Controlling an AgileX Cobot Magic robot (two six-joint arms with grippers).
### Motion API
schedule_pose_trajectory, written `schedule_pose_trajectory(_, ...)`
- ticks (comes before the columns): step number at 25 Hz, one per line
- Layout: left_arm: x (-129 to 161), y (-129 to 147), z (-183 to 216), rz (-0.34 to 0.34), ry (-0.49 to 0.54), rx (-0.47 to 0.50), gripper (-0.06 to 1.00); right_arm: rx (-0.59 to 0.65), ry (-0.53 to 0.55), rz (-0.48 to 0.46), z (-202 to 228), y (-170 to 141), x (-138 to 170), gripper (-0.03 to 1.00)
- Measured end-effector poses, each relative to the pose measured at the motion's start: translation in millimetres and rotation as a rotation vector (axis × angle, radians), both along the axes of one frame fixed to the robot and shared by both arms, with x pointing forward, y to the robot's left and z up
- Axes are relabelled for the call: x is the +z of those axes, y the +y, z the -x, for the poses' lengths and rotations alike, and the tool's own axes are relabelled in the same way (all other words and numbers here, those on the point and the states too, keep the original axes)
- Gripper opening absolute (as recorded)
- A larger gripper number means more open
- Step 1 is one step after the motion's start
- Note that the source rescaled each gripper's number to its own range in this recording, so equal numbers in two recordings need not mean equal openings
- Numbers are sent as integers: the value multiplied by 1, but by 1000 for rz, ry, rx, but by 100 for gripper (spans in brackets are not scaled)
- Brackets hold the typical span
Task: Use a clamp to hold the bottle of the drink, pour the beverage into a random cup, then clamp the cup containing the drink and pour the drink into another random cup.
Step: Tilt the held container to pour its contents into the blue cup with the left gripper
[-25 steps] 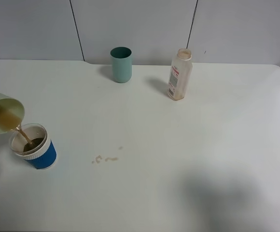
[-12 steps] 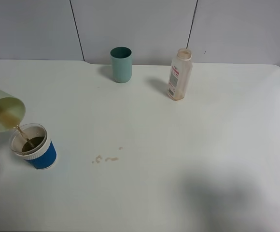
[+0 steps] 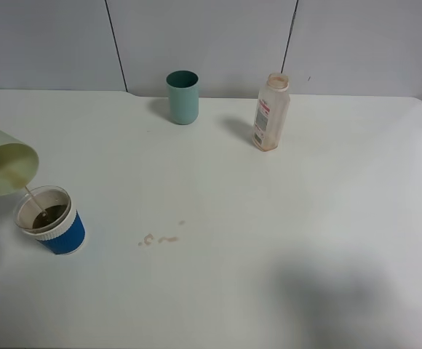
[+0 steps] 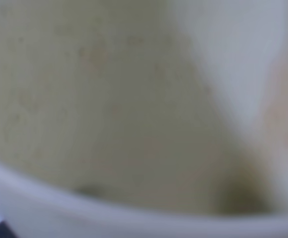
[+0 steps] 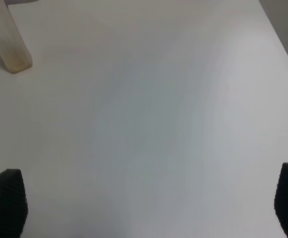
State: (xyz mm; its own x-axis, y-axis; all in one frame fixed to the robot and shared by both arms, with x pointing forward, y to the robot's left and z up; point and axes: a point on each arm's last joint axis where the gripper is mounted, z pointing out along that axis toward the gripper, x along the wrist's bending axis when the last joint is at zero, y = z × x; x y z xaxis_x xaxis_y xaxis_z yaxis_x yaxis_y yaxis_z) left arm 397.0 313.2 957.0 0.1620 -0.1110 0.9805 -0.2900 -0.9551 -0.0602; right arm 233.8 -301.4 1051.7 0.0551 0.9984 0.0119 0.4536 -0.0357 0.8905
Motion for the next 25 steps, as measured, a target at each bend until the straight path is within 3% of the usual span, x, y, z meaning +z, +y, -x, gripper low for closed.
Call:
schedule_pose_trajectory(19, 1, -1, 0, 3, -12, -6, 1, 0, 0, 0, 0, 0, 0, 100)
schedule_pose_trajectory(25, 1, -1, 0, 94, 15, 11, 1, 0, 0, 0, 0, 0, 0, 100)
